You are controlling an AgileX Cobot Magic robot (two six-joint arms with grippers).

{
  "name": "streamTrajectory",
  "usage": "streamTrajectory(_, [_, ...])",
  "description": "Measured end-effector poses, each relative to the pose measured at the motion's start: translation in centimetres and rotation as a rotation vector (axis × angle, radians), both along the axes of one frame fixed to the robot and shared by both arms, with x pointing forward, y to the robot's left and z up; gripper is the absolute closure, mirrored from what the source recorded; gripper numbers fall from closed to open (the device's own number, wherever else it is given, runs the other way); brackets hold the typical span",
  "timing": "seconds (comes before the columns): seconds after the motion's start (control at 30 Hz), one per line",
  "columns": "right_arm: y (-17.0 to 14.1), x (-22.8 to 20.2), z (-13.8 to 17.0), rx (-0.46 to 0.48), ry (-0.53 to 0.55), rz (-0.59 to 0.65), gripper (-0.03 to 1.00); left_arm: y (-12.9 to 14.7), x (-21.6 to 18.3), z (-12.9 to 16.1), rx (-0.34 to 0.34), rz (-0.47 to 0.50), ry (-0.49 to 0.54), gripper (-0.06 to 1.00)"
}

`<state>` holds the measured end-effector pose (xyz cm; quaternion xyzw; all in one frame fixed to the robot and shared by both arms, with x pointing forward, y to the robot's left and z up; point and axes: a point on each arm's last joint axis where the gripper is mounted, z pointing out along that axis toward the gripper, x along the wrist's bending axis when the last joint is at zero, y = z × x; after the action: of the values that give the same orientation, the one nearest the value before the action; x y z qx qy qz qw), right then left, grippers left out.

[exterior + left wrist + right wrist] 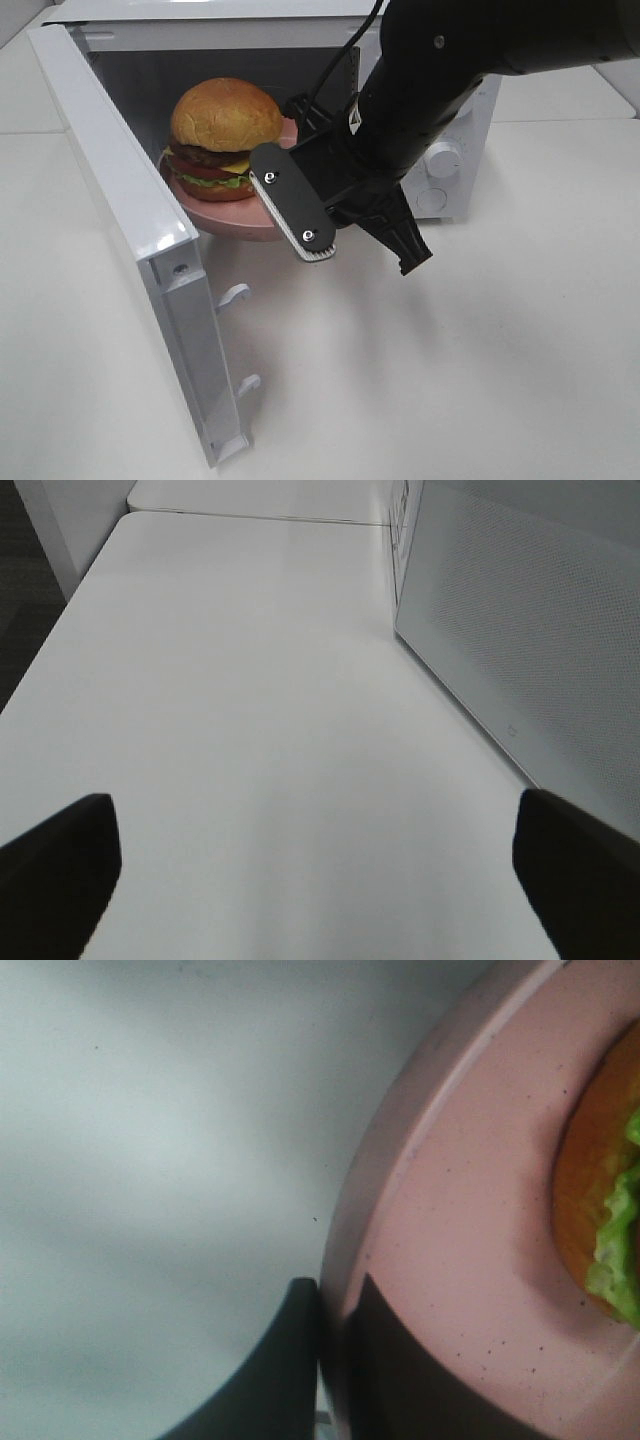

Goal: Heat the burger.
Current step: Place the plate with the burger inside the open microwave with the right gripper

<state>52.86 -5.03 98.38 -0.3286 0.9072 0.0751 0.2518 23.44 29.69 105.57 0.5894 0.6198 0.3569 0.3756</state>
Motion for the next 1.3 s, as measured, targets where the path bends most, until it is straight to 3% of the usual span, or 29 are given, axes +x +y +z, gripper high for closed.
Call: streamTrajectory(1.3, [3.6,3.9,-0.5,0.004,-0.001,0.011,0.91,0.0,0.0,0.0,0.0,0.0,0.0,-0.05])
